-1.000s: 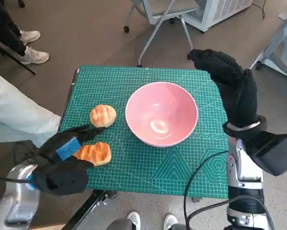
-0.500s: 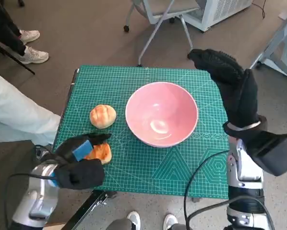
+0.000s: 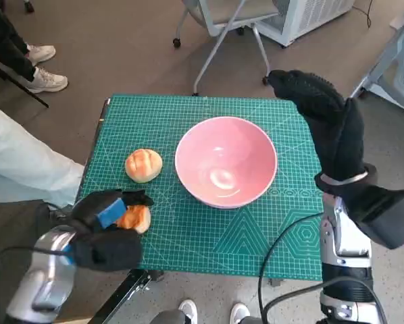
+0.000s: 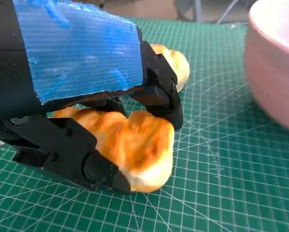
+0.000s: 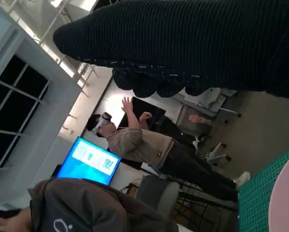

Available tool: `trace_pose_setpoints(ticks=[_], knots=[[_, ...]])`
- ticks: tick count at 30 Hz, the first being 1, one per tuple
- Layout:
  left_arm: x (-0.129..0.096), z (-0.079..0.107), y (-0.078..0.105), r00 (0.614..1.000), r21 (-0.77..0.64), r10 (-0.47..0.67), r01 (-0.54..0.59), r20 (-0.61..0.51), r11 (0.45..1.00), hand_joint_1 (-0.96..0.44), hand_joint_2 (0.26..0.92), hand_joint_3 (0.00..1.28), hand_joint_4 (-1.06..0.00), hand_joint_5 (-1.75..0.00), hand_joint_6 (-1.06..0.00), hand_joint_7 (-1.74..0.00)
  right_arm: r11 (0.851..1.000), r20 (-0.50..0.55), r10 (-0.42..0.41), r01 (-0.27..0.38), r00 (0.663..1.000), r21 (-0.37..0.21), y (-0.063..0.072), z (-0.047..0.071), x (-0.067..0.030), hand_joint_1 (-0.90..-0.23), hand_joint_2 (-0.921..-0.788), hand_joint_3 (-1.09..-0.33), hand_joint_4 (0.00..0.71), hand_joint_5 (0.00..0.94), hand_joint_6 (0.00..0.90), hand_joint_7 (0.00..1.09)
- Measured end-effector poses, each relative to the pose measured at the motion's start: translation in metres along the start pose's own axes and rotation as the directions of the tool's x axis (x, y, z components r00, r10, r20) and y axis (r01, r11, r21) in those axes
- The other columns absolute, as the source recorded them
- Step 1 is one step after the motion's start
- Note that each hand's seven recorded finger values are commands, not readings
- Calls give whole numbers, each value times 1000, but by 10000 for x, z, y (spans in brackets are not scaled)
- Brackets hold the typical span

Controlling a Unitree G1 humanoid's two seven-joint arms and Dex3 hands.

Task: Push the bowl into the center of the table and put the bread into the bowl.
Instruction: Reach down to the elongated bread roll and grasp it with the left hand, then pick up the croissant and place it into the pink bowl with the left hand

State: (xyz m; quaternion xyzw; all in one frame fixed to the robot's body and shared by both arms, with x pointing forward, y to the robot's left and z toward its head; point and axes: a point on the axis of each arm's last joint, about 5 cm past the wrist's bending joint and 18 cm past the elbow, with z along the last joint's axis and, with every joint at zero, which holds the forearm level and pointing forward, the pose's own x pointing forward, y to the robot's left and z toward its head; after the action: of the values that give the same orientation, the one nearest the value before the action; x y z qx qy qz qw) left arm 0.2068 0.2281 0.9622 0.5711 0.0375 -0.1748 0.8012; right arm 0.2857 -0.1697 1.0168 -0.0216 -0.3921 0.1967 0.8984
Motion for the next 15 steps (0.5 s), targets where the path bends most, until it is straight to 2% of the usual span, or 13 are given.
trace_pose_setpoints(ticks=[9,15], knots=[[-158,64,247,990,-25,118,-116,82,993,3,902,49,-785,-1137,-663,-1055,1000,-7,-2,2,1000,6,7,-17,-3,-709,-921,-722,200,0,-1,636],[-197,85,325,983,-40,147,-143,106,989,3,892,39,-823,-1079,-686,-1044,1000,-8,-3,3,1000,8,6,-20,-5,-691,-921,-722,200,0,-1,637]])
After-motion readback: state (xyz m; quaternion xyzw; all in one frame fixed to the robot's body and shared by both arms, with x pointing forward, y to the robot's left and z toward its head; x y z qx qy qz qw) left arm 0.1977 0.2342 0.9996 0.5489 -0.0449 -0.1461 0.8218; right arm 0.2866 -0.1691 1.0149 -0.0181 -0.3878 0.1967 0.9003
